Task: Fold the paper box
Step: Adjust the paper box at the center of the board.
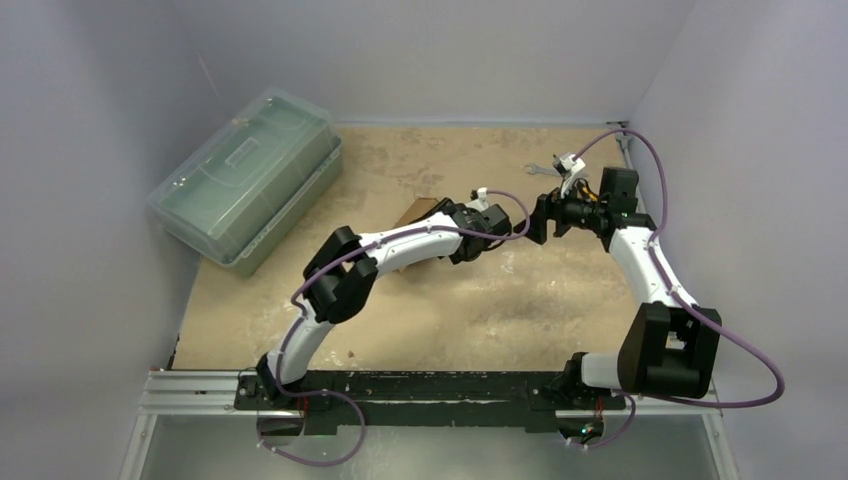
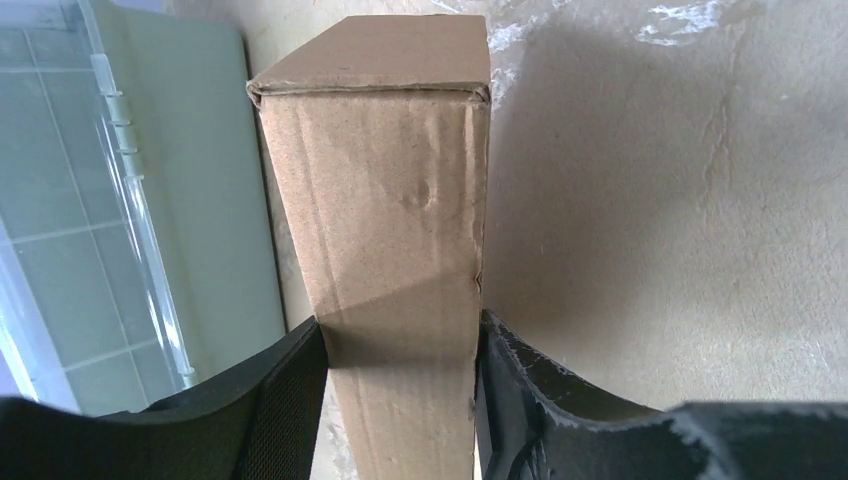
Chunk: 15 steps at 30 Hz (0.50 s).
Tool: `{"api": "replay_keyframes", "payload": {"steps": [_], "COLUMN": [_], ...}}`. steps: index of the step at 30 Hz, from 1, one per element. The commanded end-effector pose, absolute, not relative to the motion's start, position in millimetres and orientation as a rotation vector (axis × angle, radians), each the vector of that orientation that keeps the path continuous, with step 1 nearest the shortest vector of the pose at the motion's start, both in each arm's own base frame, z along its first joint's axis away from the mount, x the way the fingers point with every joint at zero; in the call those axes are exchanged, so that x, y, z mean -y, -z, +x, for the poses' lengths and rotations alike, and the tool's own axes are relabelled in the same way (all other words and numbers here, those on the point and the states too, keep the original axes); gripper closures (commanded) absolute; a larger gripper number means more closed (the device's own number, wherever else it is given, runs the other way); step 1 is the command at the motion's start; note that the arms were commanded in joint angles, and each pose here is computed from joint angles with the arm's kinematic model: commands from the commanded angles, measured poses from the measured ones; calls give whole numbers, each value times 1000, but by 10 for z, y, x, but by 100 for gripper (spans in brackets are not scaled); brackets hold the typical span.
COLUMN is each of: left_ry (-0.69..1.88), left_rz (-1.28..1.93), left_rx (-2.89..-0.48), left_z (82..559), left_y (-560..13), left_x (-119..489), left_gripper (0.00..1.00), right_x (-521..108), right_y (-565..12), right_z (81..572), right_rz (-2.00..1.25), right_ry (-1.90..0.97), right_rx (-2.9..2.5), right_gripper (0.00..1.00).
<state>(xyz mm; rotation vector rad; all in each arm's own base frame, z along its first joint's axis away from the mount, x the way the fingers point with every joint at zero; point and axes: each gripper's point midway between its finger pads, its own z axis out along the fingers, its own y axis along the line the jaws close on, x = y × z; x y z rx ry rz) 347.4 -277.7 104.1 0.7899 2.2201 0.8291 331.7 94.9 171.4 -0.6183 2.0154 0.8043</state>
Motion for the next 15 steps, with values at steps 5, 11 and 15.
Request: {"api": "replay_keyframes", "payload": {"steps": [5,11,15], "left_ry": [-734,-536,-422], "left_rz": [774,770,779], "left_rx": [-2222,-2297,-2330], "left_z": [3351,3196,3074], "left_y": [-945,-857,-896], "left_x": [3080,3267,3360], "left_gripper": [41,27,19], "right_x": [-914,-860,-823], "right_y": [-1935,-1952,-1967], "right_z": [3328,3323,3323], "right_rz": [-651,-638,-628], "right_ry": [-792,-790,-786], "right_rx": [-1947,-1946,-1945], "right_gripper": [14,14,14]}}
